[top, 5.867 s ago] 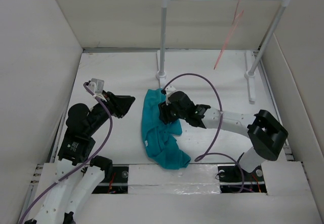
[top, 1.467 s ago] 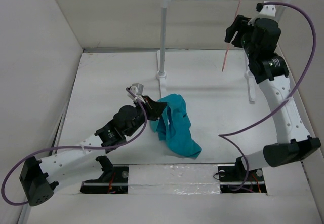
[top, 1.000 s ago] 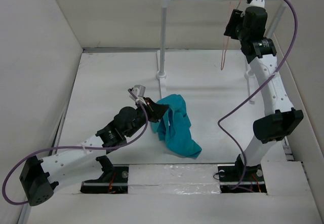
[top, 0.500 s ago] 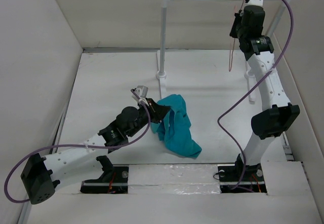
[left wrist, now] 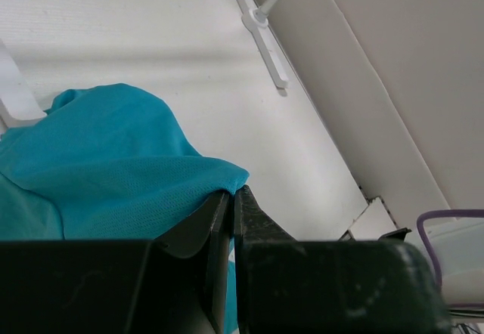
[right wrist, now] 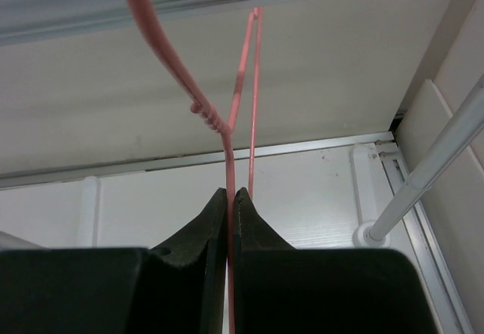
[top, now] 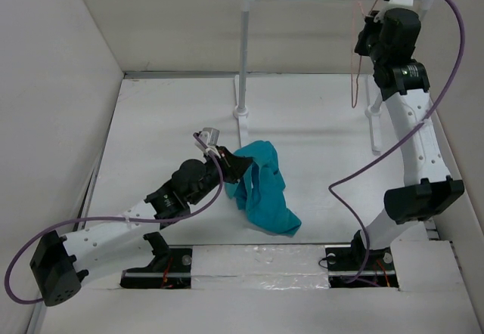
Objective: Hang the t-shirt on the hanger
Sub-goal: Pick up the hanger from the clothesline.
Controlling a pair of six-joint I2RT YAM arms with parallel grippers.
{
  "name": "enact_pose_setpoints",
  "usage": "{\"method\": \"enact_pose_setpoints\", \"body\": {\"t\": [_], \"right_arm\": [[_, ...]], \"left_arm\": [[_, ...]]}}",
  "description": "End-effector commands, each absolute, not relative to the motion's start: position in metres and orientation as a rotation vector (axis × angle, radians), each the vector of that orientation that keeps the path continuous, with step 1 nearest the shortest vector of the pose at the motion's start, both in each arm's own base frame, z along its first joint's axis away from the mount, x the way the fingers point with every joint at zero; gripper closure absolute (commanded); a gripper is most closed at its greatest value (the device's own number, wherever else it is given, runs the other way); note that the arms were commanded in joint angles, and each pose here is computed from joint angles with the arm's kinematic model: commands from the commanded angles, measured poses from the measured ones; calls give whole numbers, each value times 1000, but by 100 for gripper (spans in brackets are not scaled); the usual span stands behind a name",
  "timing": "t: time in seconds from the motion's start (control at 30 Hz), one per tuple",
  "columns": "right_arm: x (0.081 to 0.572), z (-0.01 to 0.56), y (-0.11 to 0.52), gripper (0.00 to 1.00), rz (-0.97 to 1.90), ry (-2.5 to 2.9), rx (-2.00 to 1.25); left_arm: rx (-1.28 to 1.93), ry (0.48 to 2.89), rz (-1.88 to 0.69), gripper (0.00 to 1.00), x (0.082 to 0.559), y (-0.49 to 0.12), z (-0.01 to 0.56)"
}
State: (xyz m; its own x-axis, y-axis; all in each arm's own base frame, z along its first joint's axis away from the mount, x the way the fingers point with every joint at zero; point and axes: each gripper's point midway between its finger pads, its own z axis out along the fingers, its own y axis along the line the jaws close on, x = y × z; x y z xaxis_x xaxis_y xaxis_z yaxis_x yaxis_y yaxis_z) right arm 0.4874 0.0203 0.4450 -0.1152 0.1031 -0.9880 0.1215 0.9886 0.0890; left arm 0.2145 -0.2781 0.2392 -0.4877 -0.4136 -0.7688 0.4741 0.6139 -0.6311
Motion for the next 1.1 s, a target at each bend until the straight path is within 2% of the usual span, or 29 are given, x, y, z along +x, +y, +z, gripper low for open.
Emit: {"method": "enact_pose_setpoints", "body": {"t": [0.0,0.3,0.6,0.77,0.8,0.87,0.93,1.07], "right_arm": [[475,473,23,100,76,1598,133],[453,440,38,100,194,1643,65],[404,446,60,100,291,1597,-3],[341,438,125,100,574,1564,-149],[334,409,138,100,623,1607,-168],[298,408,156,100,691,1576,-225],[274,381,162,100,705,1656,-271],[220,362,169,100,781,1693,-348]], "left_arm": [[36,1700,-1042,100,219,-269,267],[-21,1641,-953,100,241,-253,284],[-52,1628,-996,100,281,-250,289],[-74,1625,-981,100,309,-246,291],[-79,1639,-980,100,312,-248,286],[-95,1628,-961,100,321,-242,290],[-79,1635,-969,100,323,-244,290],[-95,1629,-950,100,332,-240,295]]}}
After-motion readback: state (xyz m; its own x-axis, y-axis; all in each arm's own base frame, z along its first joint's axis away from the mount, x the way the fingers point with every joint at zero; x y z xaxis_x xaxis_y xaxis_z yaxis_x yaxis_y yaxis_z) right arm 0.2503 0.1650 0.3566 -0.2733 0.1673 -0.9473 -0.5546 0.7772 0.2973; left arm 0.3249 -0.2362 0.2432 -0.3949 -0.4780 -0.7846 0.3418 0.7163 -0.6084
